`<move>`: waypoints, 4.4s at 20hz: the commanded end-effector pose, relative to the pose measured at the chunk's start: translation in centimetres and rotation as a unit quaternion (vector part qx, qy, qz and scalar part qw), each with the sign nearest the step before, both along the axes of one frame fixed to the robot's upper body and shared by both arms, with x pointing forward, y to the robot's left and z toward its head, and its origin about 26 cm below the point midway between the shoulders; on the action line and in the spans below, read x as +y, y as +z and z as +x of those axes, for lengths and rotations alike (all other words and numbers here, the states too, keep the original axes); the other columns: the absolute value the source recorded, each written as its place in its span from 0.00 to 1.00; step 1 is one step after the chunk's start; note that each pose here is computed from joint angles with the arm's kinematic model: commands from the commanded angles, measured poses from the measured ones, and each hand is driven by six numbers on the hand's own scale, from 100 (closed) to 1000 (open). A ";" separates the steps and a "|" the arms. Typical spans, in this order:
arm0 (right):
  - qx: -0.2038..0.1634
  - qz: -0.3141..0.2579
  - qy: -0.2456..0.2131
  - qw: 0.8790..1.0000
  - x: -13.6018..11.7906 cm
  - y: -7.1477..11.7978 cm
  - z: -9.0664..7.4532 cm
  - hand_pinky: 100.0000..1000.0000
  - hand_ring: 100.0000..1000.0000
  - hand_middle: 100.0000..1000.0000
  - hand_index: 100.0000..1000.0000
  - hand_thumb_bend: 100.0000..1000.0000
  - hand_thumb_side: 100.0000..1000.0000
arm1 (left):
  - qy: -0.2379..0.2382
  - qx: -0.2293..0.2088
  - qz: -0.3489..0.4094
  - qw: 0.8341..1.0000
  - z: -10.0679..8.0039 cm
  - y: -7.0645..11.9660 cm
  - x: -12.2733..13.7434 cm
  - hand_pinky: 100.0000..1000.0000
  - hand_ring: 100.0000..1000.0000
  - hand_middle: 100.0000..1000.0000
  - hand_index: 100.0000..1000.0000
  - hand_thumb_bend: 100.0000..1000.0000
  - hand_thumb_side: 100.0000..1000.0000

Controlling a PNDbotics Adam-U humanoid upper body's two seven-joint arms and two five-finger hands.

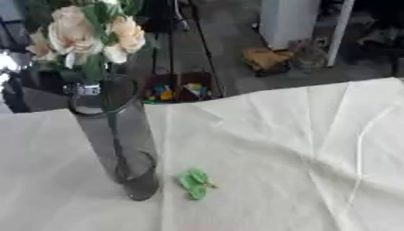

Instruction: Arrange flowers into the vase.

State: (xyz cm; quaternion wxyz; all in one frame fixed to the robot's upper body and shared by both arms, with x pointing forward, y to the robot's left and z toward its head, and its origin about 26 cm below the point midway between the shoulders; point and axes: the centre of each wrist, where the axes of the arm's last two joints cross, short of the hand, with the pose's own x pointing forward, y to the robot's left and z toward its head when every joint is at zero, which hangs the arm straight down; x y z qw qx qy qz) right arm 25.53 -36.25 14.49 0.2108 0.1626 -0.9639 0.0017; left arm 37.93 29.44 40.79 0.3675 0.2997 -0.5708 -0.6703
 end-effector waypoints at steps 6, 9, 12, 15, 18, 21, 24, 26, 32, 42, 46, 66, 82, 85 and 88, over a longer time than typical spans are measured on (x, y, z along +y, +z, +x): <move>-0.003 -0.019 -0.006 1.000 -0.3 1.0 -0.2 0.95 0.72 0.39 0.75 0.00 0.88 | 0.018 -0.028 -0.023 0.999 -1.1 2.4 1.0 1.00 1.00 1.00 1.00 0.20 1.00; -0.001 -0.021 -0.006 1.000 -0.3 1.0 -0.2 0.95 0.72 0.39 0.75 0.00 0.88 | 0.022 -0.032 -0.034 0.999 -1.5 3.0 1.0 1.00 1.00 1.00 1.00 0.18 1.00; 0.000 -0.021 -0.007 1.000 -0.3 1.0 -0.2 0.95 0.72 0.39 0.75 0.00 0.88 | 0.019 -0.032 -0.031 0.999 -1.6 3.0 0.9 1.00 1.00 1.00 1.00 0.15 1.00; 0.001 -0.022 -0.007 1.000 -0.3 1.0 -0.2 0.95 0.72 0.38 0.75 0.00 0.89 | 0.007 -0.027 -0.021 0.999 -1.2 2.7 0.8 1.00 1.00 1.00 1.00 0.10 1.00; 0.003 -0.024 -0.007 1.000 -0.3 1.0 -0.1 0.96 0.72 0.38 0.75 0.00 0.89 | 0.006 -0.026 -0.017 1.000 -1.0 2.6 1.1 1.00 1.00 1.00 1.00 0.10 1.00; 0.004 -0.024 -0.008 1.000 -0.3 1.0 -0.2 0.96 0.72 0.38 0.75 0.00 0.89 | 0.009 -0.027 -0.017 0.999 -0.9 2.7 1.4 1.00 1.00 1.00 1.00 0.10 1.00; 0.005 -0.023 -0.008 1.000 -0.4 1.0 -0.2 0.96 0.72 0.38 0.75 0.00 0.89 | 0.012 -0.028 -0.014 0.999 -1.0 2.6 1.6 1.00 1.00 1.00 1.00 0.09 1.00; 0.005 -0.023 -0.008 1.000 -0.4 1.0 -0.2 0.96 0.72 0.38 0.75 0.00 0.89 | 0.014 -0.030 -0.011 0.999 -1.0 2.7 1.7 1.00 1.00 1.00 1.00 0.09 1.00; 0.007 -0.023 -0.008 1.000 -0.4 0.9 -0.3 0.96 0.72 0.38 0.75 0.00 0.89 | 0.012 -0.035 -0.007 0.999 -1.3 2.8 1.9 1.00 1.00 1.00 1.00 0.11 1.00; 0.009 -0.021 -0.008 1.000 -0.5 0.7 -0.4 0.95 0.72 0.39 0.75 0.00 0.89 | -0.011 -0.032 -0.042 0.999 -2.4 3.6 2.3 1.00 1.00 1.00 1.00 0.07 1.00; 0.009 -0.021 -0.007 1.000 -0.5 0.8 -0.4 0.95 0.72 0.39 0.75 0.00 0.89 | -0.004 -0.037 -0.031 0.999 -2.6 3.6 2.5 1.00 1.00 1.00 1.00 0.08 1.00; 0.012 -0.018 -0.006 1.000 -0.7 0.9 -0.4 0.95 0.72 0.39 0.75 0.00 0.89 | 0.005 -0.066 0.064 0.996 -3.6 2.9 3.4 1.00 1.00 1.00 1.00 0.24 0.95; 0.016 -0.016 -0.005 1.000 -0.8 1.0 -0.5 0.96 0.72 0.39 0.76 0.00 0.89 | 0.046 -0.069 0.107 0.991 -3.9 2.3 5.0 1.00 1.00 1.00 1.00 0.29 0.93; 0.016 -0.016 -0.006 1.000 -0.8 1.0 -0.5 0.96 0.72 0.39 0.75 0.00 0.89 | 0.051 -0.069 0.108 0.991 -4.1 2.3 5.4 1.00 1.00 1.00 1.00 0.29 0.93; 0.016 -0.015 -0.006 1.000 -0.9 1.0 -0.5 0.96 0.72 0.39 0.75 0.00 0.89 | 0.057 -0.066 0.106 0.990 -4.2 2.2 5.8 1.00 1.00 1.00 1.00 0.28 0.93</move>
